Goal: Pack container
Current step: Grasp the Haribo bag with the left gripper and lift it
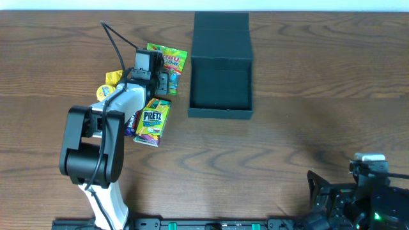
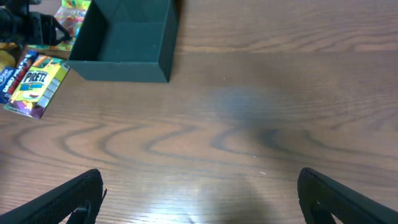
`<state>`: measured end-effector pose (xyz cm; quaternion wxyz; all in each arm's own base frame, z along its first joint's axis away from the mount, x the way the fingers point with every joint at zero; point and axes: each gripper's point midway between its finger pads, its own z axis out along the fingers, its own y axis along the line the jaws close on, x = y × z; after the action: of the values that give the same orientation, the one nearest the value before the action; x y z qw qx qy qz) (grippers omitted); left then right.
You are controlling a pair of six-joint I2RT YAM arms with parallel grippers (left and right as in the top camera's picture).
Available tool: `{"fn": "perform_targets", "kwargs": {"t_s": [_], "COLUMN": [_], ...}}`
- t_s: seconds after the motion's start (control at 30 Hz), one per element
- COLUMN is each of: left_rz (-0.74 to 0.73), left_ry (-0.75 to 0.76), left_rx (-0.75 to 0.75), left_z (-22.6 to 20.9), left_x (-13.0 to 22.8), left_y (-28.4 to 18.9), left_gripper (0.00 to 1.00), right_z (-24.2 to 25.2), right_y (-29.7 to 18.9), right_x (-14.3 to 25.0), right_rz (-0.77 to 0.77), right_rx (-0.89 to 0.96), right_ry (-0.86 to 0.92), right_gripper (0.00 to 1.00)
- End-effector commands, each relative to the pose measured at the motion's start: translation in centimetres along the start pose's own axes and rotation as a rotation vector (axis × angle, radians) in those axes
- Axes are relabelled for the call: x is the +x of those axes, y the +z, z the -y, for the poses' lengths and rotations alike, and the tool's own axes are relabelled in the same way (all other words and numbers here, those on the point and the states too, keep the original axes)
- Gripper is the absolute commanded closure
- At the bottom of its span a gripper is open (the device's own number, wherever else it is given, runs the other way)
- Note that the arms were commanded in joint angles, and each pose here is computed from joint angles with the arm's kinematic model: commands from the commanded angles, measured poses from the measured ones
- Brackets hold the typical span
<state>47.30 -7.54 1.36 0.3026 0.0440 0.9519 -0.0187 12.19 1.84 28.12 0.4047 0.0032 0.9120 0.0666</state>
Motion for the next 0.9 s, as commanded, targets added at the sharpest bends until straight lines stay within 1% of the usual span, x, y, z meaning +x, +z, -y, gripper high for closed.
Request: {"fn": "perform_targets", "kwargs": {"t_s": [0.0, 0.07, 0.1, 0.13, 0.17, 0.27, 0.3, 0.33, 0.37, 0.4, 0.43, 0.47, 0.57, 0.63, 0.7, 0.87], "left_rz": [-0.051, -0.066, -0.072, -0.079, -0.083, -0.086, -0.081, -0.077, -0.065, -0.05, -0.033, -0.012, 0.059, 0.093, 0.1, 0.035], "left_ry": [-0.004, 0.003, 0.003, 0.005, 0.007, 0.007, 0.006, 0.006, 0.006, 0.006, 0.006, 0.006, 0.008, 0.036, 0.046, 0.062], "left_rx": [0.02, 0.037, 0.036, 0.035, 0.035, 0.035, 0.035, 0.035, 0.036, 0.036, 0.037, 0.039, 0.043, 0.042, 0.034, 0.023], "left_z": [0.2, 0.5, 0.5, 0.5, 0.5, 0.5, 0.5, 0.5, 0.5, 0.5, 0.6, 0.6, 0.8, 0.8, 0.7, 0.5], "left_x": [1.6, 2.1, 2.3, 2.5, 2.6, 2.7, 2.4, 2.2, 1.5, 0.7, -0.2, -1.4, -4.6, -5.9, -6.1, -4.2], "left_y": [1.4, 1.8, 1.9, 2.0, 2.0, 2.0, 2.0, 1.9, 1.8, 1.4, 1.0, 0.4, -1.4, -2.2, -2.2, -0.8], "left_gripper": [0.46, 0.55, 0.65, 0.83, 0.94, 0.94, 0.92, 0.78, 0.6, 0.45, 0.36, 0.32, 0.26, 0.22, 0.16, 0.16], "right_z": [0.1, 0.1, 0.1, 0.1, 0.1, 0.1, 0.1, 0.1, 0.1, 0.1, 0.1, 0.1, 0.1, 0.1, 0.1, 0.1], "right_y": [-0.2, -0.2, -0.2, -0.2, -0.2, -0.2, -0.2, -0.2, -0.2, -0.2, -0.2, -0.2, -0.2, -0.2, -0.2, -0.2], "right_x": [-0.2, -0.2, -0.2, -0.2, -0.2, -0.2, -0.2, -0.2, -0.2, -0.2, -0.2, -0.2, -0.2, -0.2, -0.2, -0.2], "right_rz": [0.007, 0.007, 0.007, 0.007, 0.007, 0.007, 0.007, 0.007, 0.007, 0.007, 0.007, 0.007, 0.007, 0.007, 0.007, 0.007], "right_rx": [0.003, 0.003, 0.003, 0.003, 0.003, 0.003, 0.003, 0.003, 0.003, 0.003, 0.003, 0.003, 0.003, 0.003, 0.003, 0.003], "right_ry": [0.01, 0.01, 0.01, 0.01, 0.01, 0.01, 0.01, 0.01, 0.01, 0.01, 0.01, 0.01, 0.01, 0.01, 0.01, 0.01], "right_gripper": [0.01, 0.01, 0.01, 0.01, 0.01, 0.01, 0.01, 0.01, 0.01, 0.01, 0.01, 0.01, 0.01, 0.01, 0.01, 0.01]}}
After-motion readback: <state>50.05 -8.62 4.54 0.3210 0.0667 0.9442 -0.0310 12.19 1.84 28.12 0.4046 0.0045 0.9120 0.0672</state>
